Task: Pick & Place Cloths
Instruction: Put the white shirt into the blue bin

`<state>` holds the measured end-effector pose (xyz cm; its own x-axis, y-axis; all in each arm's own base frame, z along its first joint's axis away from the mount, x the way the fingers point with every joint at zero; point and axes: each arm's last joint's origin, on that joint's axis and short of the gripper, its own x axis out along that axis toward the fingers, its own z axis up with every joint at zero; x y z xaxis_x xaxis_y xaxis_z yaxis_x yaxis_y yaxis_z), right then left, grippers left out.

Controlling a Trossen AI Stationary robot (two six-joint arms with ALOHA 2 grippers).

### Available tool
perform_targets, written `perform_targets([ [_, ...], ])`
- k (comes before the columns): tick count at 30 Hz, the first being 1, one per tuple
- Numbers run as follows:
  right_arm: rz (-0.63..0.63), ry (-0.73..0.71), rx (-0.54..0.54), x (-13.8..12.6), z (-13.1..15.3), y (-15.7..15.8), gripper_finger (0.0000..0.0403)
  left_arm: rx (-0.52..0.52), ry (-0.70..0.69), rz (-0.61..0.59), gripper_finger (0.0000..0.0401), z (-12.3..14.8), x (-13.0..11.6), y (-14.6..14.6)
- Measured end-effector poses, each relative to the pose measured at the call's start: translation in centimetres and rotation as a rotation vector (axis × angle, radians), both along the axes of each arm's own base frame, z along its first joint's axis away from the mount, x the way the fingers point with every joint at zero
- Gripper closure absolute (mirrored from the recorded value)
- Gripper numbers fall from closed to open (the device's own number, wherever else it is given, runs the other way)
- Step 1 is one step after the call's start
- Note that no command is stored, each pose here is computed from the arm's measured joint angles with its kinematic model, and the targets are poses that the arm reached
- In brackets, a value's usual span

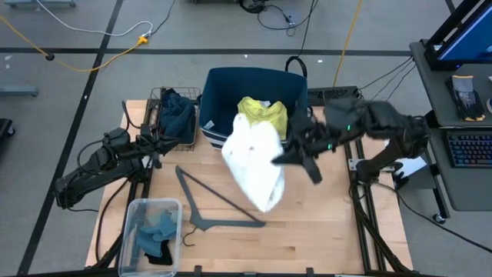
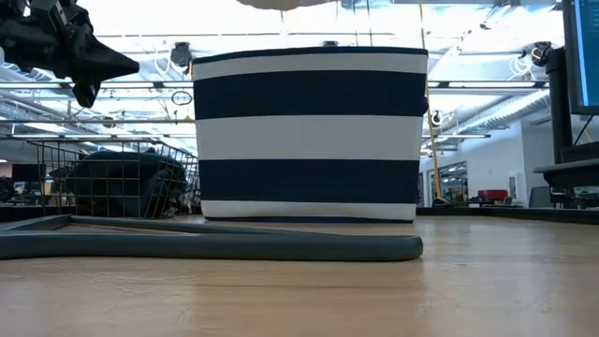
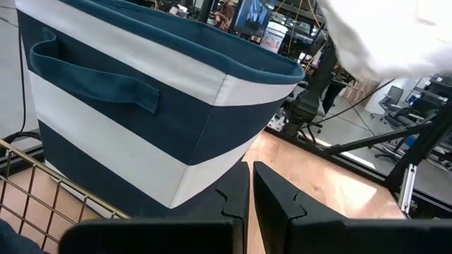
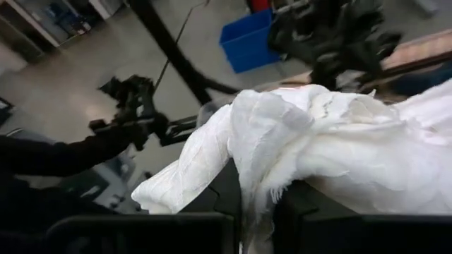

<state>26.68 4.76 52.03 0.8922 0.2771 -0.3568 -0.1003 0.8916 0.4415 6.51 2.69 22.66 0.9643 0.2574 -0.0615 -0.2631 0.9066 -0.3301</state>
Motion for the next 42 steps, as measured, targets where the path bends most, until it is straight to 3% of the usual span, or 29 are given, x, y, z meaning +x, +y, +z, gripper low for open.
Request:
perform_targets([
  [12, -0.090, -0.031, -0.083, -0.9, 0.6, -9.3, 0.0375, 0.000, 0.000, 0.000, 0.0380, 0.0, 0.0, 0.0],
  [18, -0.118, 0.001, -0.052, -0.8, -0.3, -13.8, 0.0375, 0.002, 0.001, 0.000, 0.0380, 0.0, 0.0, 0.0],
  [26, -0.041, 0.070, 0.052, 1.5, -3.2, -18.4, 0.0375, 0.006, 0.002, 0.000, 0.0380, 0.0, 0.0, 0.0],
  [42, 0.061, 0.113, 0.122, 6.2, -10.2, -25.9, 0.0375, 0.002, 0.001, 0.002, 0.0380, 0.0, 0.0, 0.0],
])
